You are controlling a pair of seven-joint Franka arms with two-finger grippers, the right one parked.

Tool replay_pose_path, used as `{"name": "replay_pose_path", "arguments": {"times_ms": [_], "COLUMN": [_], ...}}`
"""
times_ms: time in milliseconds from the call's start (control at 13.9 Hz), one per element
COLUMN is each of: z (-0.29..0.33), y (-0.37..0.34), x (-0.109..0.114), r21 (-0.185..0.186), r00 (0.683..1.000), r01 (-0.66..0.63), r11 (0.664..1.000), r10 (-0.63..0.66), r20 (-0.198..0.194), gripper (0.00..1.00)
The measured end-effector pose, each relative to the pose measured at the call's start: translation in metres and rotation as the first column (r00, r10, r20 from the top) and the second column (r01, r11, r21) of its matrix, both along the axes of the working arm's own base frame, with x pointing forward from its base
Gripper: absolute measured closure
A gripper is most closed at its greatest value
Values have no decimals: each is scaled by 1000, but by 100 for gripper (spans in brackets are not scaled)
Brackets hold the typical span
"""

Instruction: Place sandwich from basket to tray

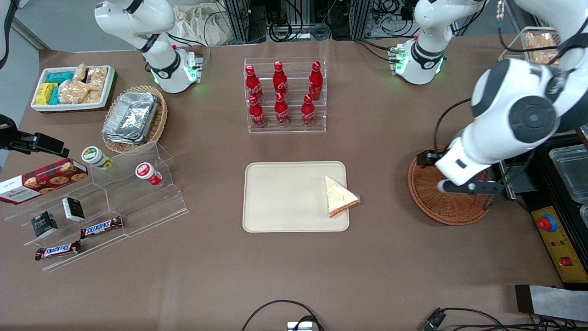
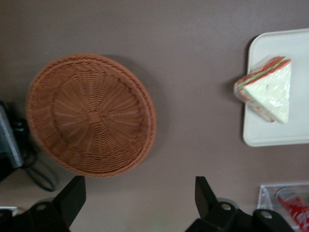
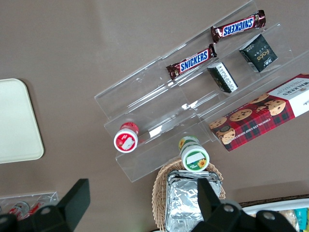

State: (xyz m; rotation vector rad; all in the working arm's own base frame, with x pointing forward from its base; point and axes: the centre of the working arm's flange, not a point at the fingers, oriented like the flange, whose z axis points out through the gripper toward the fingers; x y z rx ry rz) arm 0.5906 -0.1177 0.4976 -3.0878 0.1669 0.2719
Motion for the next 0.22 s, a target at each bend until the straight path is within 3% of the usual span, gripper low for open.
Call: {"name": "replay_pose_path", "arguments": {"times_ms": [216], "z": [30], "y": [38], "x": [10], "r21": [2], "r00": [999], "r01": [-20], "r11": [1000], "r10": [20], "r20": [27], "gripper": [0]}}
